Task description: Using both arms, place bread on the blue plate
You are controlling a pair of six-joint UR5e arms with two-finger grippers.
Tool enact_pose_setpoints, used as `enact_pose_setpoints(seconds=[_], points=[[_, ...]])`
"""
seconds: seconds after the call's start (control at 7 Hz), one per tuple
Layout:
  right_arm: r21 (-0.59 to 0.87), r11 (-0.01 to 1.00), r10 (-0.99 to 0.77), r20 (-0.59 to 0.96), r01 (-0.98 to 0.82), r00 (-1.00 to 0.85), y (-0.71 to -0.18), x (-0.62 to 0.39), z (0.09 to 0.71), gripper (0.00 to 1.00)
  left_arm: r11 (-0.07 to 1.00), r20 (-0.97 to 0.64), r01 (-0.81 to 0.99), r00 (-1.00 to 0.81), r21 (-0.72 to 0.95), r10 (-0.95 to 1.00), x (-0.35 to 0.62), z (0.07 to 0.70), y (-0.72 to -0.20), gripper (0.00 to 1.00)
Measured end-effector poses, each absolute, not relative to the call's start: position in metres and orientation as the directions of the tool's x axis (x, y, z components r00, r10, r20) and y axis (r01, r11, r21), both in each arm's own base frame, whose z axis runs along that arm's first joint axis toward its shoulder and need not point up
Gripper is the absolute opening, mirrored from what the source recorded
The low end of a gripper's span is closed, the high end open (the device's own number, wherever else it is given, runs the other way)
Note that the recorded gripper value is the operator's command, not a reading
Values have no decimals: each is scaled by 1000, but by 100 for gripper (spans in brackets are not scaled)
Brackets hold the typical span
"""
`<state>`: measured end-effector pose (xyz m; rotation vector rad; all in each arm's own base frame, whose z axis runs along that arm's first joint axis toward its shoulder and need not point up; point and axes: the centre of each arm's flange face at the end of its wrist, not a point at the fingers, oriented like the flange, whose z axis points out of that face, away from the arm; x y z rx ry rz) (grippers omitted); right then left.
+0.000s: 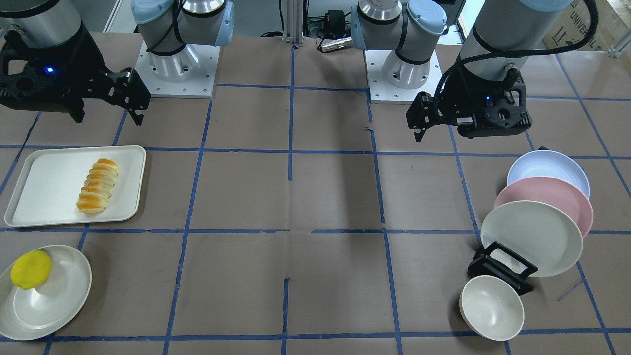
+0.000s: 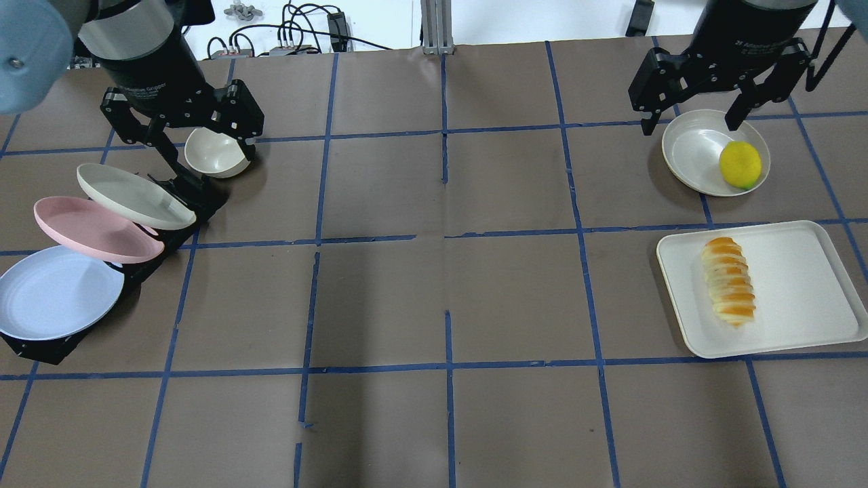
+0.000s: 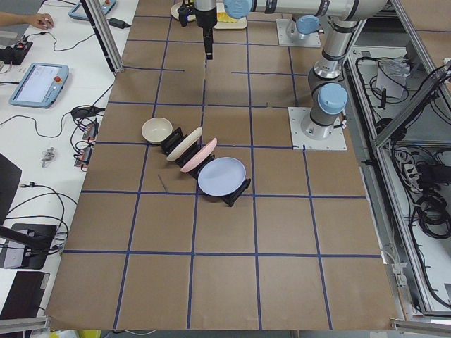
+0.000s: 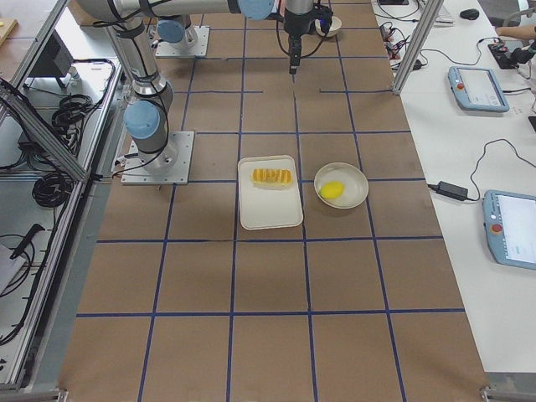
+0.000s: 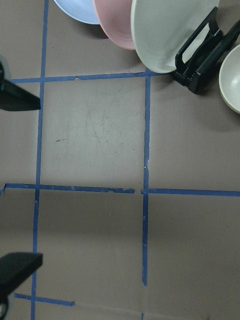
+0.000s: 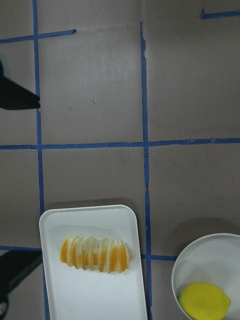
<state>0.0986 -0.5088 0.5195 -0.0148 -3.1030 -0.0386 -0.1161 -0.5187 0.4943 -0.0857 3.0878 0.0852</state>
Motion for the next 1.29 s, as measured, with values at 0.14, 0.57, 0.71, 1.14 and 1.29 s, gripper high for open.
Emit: enact_pose_setpoints(seconds=[0.14, 0.57, 0.71, 1.14, 1.29], points=[[25, 1000, 9, 38, 10, -999, -509, 99, 519, 100, 997, -53, -58, -997, 55, -55, -116, 494, -519, 100], [27, 1000, 7, 38, 8, -999, -509, 99, 519, 100, 998, -49, -2, -999, 57, 1, -93, 494, -530, 100], [28, 1000, 7, 38, 9, -999, -509, 99, 518, 100, 997, -45, 41, -998, 58, 44, -72, 495, -534, 100], [34, 999, -6, 35, -5, -999, -513, 95, 512, 100, 988, -76, 103, -991, 116, 112, 17, 500, -524, 100], [31, 999, -27, 33, -26, -999, -520, 83, 500, 99, 976, -75, 155, -983, 154, 168, 70, 496, -518, 100]])
